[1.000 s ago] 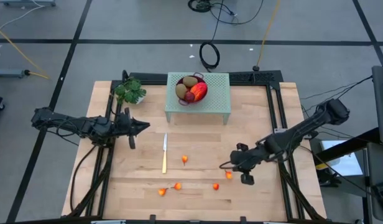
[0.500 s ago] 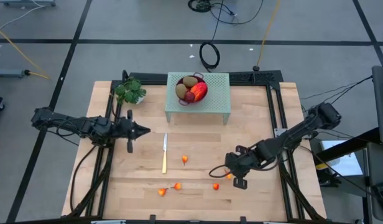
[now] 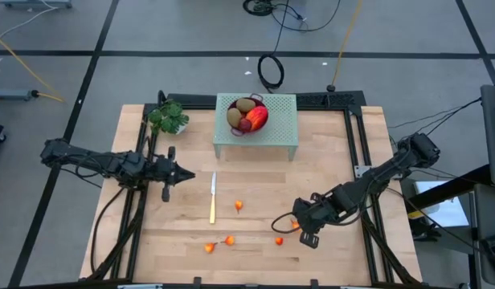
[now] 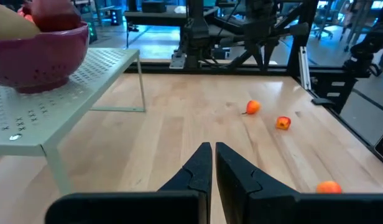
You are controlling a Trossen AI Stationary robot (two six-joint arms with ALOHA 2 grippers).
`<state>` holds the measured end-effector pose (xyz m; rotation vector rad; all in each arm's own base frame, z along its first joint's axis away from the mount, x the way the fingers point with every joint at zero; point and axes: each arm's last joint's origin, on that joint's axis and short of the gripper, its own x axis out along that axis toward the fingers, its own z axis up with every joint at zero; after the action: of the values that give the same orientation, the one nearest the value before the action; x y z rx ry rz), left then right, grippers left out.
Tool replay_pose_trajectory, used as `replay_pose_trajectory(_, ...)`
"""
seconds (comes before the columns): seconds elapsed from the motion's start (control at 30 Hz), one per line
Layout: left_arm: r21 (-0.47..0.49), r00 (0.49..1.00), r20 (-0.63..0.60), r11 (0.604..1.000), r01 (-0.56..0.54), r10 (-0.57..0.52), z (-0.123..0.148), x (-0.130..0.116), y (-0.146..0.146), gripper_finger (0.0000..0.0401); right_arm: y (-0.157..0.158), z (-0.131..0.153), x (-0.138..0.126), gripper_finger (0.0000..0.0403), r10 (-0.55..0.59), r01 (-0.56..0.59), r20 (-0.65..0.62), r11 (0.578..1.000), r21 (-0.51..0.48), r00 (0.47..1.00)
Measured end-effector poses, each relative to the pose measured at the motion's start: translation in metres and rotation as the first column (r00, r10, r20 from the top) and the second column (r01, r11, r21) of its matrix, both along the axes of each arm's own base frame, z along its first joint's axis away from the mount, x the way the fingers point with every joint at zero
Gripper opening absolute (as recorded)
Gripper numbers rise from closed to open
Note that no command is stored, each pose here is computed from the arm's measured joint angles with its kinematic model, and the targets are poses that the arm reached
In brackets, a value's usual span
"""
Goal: Pick & Place Fruit
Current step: Put the pear into the strainer bowl on the shelf
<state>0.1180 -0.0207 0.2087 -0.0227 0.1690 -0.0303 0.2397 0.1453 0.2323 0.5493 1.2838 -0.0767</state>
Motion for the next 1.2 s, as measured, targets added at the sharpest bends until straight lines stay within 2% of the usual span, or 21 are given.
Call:
replay_pose_trajectory(0.4, -0.016, 0.998, 0.058, 1.000, 0.003, -0.002, -0.008, -0.008, 0.002, 0.0021, 0.005, 0.000, -0.005, 0.0000, -0.110, 0.120, -0.102, 0.988, 0.098, 0.989)
replay_pose_trajectory(0.63, -0.018, 0.999, 0.053, 1.000, 0.003, -0.002, -0.008, -0.012, 0.003, 0.0021, 0.000, 0.000, 0.000, 0.0008, -0.153, 0.164, -0.100, 0.980, 0.109, 0.983)
replay_pose_trajectory(0.77, -0.022, 0.998, 0.052, 0.999, 0.031, -0.030, -0.009, -0.013, 0.002, 0.0021, -0.002, 0.001, 0.004, 0.0042, -0.166, 0.175, -0.077, 0.976, 0.129, 0.983)
replay_pose_trajectory(1.0, -0.025, 0.998, 0.033, 0.999, 0.045, -0.045, -0.010, -0.013, 0.001, 0.0021, -0.005, 0.004, 0.013, 0.0138, -0.188, 0.190, -0.025, 0.967, 0.171, 0.982)
replay_pose_trajectory(1.2, -0.025, 0.998, 0.032, 0.999, 0.046, -0.045, -0.010, -0.013, 0.001, 0.0021, -0.009, -0.003, 0.012, 0.0203, -0.211, 0.215, -0.044, 0.963, 0.165, 0.977)
